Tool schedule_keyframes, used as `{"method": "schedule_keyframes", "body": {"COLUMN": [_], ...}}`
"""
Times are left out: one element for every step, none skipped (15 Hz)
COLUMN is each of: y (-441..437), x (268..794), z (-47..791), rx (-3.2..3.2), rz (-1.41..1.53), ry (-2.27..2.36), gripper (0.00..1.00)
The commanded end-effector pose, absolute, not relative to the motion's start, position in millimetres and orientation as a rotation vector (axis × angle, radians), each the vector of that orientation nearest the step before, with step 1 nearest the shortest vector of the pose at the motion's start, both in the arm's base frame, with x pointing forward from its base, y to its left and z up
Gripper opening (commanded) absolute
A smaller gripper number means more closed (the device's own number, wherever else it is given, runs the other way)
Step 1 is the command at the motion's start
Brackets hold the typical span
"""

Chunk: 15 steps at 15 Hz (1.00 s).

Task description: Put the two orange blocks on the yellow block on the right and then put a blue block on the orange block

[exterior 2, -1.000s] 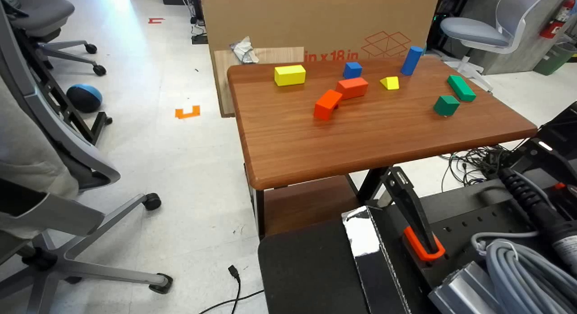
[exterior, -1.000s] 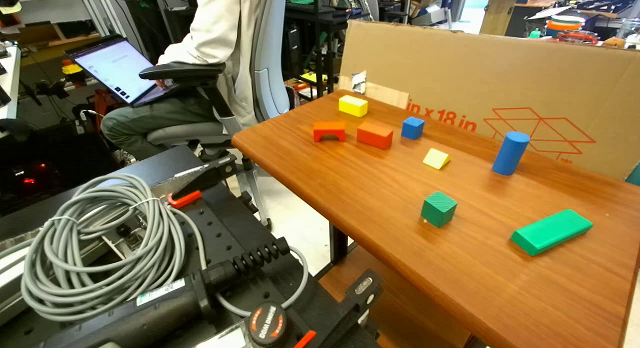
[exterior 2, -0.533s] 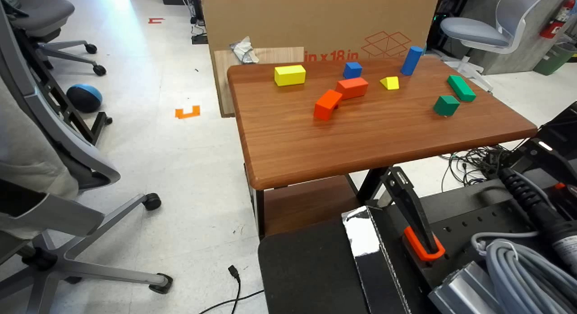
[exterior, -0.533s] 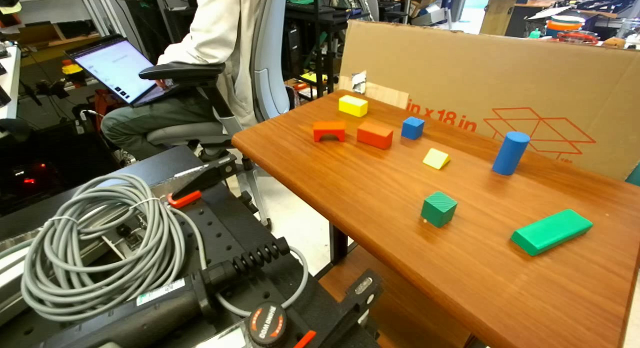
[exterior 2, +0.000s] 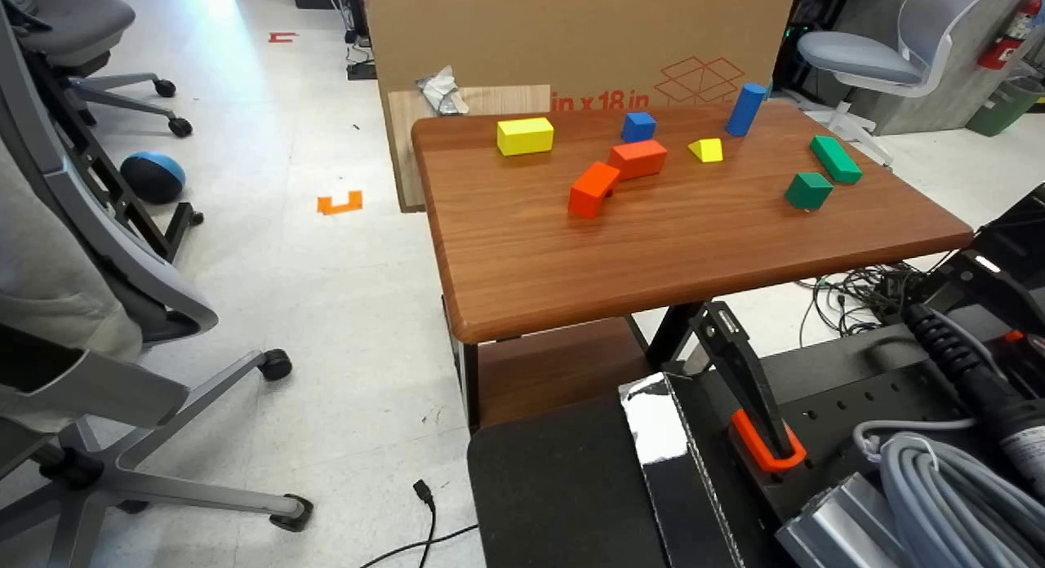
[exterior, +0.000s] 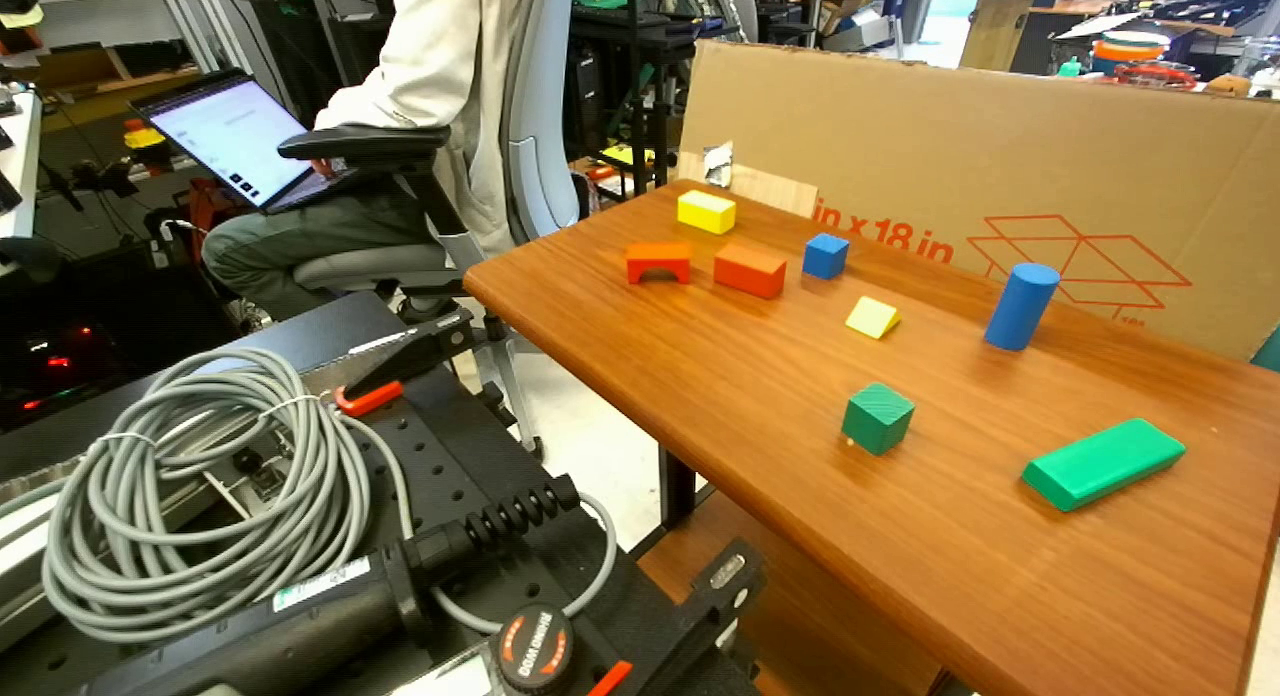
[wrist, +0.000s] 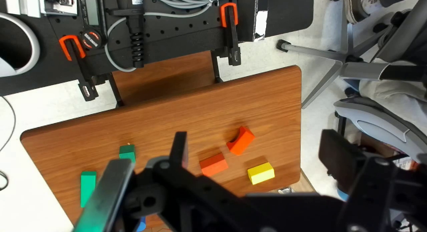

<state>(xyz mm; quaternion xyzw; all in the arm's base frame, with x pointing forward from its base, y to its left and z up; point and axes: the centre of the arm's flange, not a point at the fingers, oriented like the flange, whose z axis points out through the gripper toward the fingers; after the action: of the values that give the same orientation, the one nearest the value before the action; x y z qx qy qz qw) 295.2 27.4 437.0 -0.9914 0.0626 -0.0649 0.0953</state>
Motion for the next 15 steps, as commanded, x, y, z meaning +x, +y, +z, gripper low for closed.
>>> {"method": "schedule_keyframes", "body": {"y": [27.4,27.4,27.4,27.4,27.4,27.4,27.4,27.4,27.4,27.4,27.4,27.4,27.4,27.4,27.7], "x": [295.2,295.2,295.2,295.2,295.3,295.2,295.2,295.2,295.2,295.2,295.2,295.2,295.2,295.2,297.5], "z": [437.0,437.0,437.0,437.0,437.0,437.0,437.0,437.0,437.0,437.0,437.0,437.0,437.0,437.0,438.4], "rx": [-2.938,-2.938,-2.938,-2.938,-2.938,-2.938,-2.938,-2.938,-2.938,-2.938,-2.938,-2.938,-2.938,-2.938,-2.926], "rz": [-0.192,-0.192,-0.192,-0.192,-0.192,-0.192,-0.192,-0.192,-0.192,-0.192,-0.192,-0.192,-0.192,-0.192,-0.208], "ry": [0.186,0.186,0.186,0.186,0.186,0.186,0.186,0.186,0.186,0.186,0.186,0.186,0.186,0.186,0.185], "gripper": [1.00,1.00,1.00,1.00,1.00,1.00,1.00,1.00,1.00,1.00,1.00,1.00,1.00,1.00,1.00]}}
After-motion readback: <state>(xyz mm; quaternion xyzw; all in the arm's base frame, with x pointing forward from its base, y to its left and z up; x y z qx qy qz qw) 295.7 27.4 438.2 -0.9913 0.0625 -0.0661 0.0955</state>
